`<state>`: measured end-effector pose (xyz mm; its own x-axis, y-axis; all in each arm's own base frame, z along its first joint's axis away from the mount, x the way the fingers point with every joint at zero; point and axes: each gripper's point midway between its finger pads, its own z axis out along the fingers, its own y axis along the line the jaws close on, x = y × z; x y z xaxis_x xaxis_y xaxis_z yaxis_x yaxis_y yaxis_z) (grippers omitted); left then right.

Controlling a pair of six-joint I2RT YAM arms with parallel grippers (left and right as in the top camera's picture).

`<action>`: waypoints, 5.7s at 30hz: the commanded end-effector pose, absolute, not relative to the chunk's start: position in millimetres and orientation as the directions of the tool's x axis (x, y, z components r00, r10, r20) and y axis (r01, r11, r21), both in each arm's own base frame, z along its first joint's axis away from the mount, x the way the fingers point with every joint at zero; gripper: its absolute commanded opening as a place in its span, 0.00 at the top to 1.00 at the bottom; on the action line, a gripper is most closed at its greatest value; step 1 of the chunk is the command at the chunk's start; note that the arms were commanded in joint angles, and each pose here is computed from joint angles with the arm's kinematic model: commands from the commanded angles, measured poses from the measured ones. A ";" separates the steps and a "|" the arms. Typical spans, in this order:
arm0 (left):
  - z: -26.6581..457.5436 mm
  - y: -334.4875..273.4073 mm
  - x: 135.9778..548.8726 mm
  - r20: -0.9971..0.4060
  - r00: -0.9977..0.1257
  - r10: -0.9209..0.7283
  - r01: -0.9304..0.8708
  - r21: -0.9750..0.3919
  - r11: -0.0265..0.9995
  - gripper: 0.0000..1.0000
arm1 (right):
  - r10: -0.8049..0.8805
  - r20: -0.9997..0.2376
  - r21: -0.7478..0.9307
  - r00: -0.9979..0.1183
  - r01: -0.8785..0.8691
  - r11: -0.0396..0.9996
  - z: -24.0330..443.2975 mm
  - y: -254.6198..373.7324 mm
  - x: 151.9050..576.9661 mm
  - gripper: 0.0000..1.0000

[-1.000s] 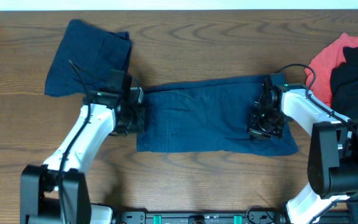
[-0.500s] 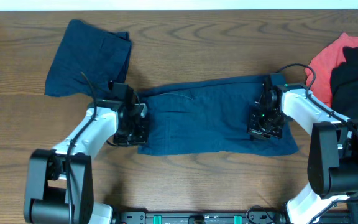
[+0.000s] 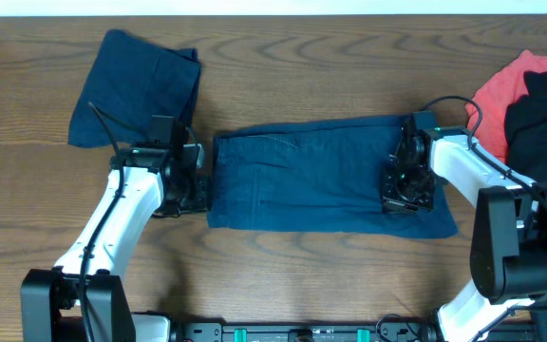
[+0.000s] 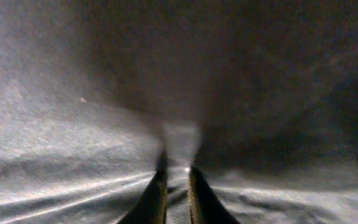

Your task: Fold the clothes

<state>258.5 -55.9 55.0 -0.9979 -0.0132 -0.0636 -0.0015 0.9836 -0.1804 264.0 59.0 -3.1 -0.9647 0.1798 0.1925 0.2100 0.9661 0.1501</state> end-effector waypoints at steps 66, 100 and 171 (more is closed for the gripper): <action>20.5 -90.9 305.8 -0.144 -0.990 0.000 0.069 -0.476 0.877 0.21 | 0.044 -0.010 0.380 -0.999 0.037 0.924 29.0 128.2 294.9 0.99; 120.9 -55.1 309.3 -0.111 -0.991 0.076 0.100 -0.232 0.968 0.94 | 0.163 -0.045 0.388 -0.986 0.134 0.912 63.5 103.2 301.9 0.99; 143.1 -343.1 332.6 -0.425 -0.879 0.215 0.388 -0.376 0.842 0.93 | 0.252 0.149 0.234 -0.956 0.282 0.930 -46.3 76.6 244.1 0.99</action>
